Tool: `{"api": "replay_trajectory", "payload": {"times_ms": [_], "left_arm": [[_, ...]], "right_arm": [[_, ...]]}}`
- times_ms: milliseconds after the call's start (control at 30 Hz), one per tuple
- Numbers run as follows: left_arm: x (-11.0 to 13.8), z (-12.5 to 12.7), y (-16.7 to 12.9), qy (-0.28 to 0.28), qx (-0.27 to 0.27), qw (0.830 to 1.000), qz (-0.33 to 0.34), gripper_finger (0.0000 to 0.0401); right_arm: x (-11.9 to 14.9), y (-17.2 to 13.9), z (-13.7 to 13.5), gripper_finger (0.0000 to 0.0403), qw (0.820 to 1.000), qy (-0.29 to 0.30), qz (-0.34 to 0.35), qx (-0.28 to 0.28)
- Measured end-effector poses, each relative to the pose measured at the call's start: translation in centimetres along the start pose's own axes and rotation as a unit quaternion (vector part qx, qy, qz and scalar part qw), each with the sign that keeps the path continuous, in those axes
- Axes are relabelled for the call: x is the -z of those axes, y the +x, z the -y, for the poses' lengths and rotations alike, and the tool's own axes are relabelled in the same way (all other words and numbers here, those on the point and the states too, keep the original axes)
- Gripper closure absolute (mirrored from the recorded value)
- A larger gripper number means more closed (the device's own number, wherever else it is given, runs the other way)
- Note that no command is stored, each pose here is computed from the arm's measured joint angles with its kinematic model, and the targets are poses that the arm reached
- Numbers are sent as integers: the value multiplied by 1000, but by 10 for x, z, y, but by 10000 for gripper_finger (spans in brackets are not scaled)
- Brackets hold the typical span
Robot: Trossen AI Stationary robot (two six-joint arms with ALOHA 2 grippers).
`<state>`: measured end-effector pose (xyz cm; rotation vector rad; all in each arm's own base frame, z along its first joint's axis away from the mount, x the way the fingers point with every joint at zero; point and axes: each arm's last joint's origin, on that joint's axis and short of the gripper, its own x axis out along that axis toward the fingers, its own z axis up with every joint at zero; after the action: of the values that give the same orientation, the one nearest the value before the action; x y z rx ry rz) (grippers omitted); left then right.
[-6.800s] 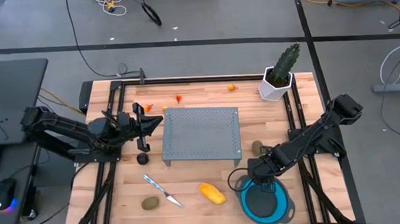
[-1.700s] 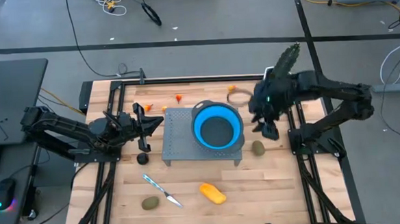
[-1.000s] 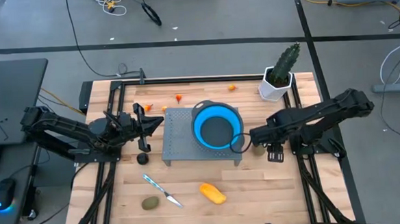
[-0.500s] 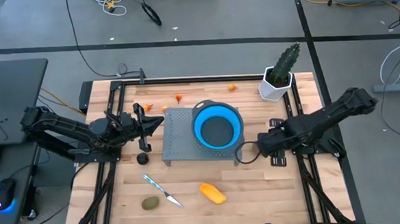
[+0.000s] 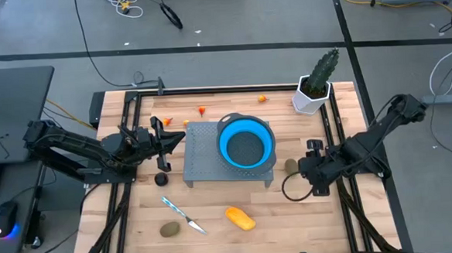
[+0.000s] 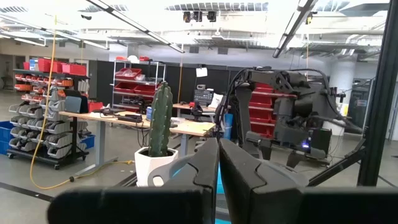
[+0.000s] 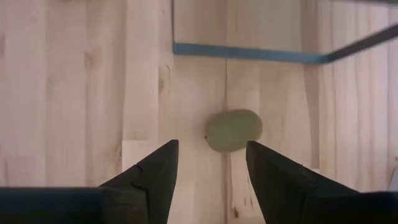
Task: Pick & Place Fruit
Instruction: Put the brown kiwi into the blue strainer bowl on the shelf
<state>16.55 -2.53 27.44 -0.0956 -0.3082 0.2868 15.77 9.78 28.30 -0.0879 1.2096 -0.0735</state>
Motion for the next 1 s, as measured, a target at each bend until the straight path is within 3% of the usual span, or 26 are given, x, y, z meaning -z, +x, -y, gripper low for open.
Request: {"api": "replay_trajectory", "payload": {"times_ms": [333,700,1000], "left_arm": [[0,0,0,0,0,1000,0,379],[0,0,0,5,0,1000,-2,379],[0,-1,0,37,-15,999,1,379]], "right_arm": [[30,46,-1,203,995,70,-53,40],[42,72,4,203,975,216,-5,60],[45,89,5,159,968,247,11,45]]}}
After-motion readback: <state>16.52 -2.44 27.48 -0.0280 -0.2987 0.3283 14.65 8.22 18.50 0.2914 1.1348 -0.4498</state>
